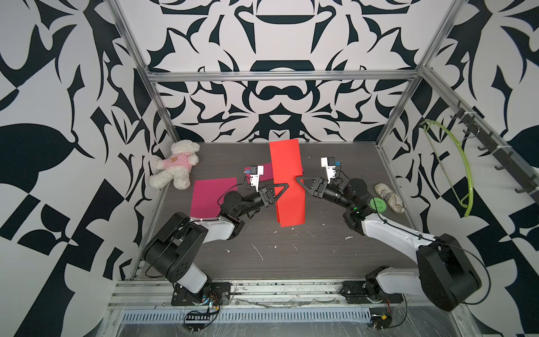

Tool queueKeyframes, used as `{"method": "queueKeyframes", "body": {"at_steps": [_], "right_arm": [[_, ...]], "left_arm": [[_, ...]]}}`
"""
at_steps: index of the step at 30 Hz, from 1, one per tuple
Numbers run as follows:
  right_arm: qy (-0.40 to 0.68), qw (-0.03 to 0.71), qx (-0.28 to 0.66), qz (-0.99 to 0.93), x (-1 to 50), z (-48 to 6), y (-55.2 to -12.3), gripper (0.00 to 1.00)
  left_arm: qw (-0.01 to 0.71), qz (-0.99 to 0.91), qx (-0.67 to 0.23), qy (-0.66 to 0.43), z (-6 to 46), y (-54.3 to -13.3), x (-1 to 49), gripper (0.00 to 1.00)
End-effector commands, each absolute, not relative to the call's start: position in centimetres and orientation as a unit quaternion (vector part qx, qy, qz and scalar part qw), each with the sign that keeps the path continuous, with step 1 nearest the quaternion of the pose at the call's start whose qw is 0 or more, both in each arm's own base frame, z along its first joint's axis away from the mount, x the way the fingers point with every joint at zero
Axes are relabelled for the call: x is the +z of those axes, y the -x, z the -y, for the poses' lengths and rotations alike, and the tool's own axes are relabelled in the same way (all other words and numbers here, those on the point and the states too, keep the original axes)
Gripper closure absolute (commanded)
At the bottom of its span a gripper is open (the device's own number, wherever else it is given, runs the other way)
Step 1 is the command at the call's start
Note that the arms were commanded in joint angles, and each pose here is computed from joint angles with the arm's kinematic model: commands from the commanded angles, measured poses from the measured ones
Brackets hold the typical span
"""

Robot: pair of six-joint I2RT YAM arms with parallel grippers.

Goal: Fold the rectangular paper in half along the long edge
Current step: Fold the paper.

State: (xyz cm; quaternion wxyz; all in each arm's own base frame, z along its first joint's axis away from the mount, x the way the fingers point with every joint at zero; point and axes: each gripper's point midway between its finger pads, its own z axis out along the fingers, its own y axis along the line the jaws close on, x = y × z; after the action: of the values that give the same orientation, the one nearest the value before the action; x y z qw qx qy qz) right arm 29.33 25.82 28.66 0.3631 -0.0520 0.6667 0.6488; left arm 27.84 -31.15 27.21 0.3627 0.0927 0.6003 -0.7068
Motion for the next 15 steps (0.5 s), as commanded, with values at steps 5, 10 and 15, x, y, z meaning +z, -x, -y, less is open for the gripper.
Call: {"method": "queueKeyframes", "body": {"at_steps": [5,10,15], "right_arm": [[0.056,0.390,0.652,-0.648,30.3,-25.3,-28.1,1.00],[0.048,0.392,0.649,-0.651,30.2,-25.1,-28.2,0.70],[0.047,0.389,0.645,-0.656,29.6,-25.1,-28.1,1.00]], "left_arm": [[0.382,-0.585,-0.710,-0.084,31.4,-29.6,28.6,1.00],[0.395,-0.582,-0.707,-0.070,30.9,-30.3,29.0,1.00],[0.407,-0.577,-0.706,-0.059,30.3,-30.9,29.6,1.00]]}}
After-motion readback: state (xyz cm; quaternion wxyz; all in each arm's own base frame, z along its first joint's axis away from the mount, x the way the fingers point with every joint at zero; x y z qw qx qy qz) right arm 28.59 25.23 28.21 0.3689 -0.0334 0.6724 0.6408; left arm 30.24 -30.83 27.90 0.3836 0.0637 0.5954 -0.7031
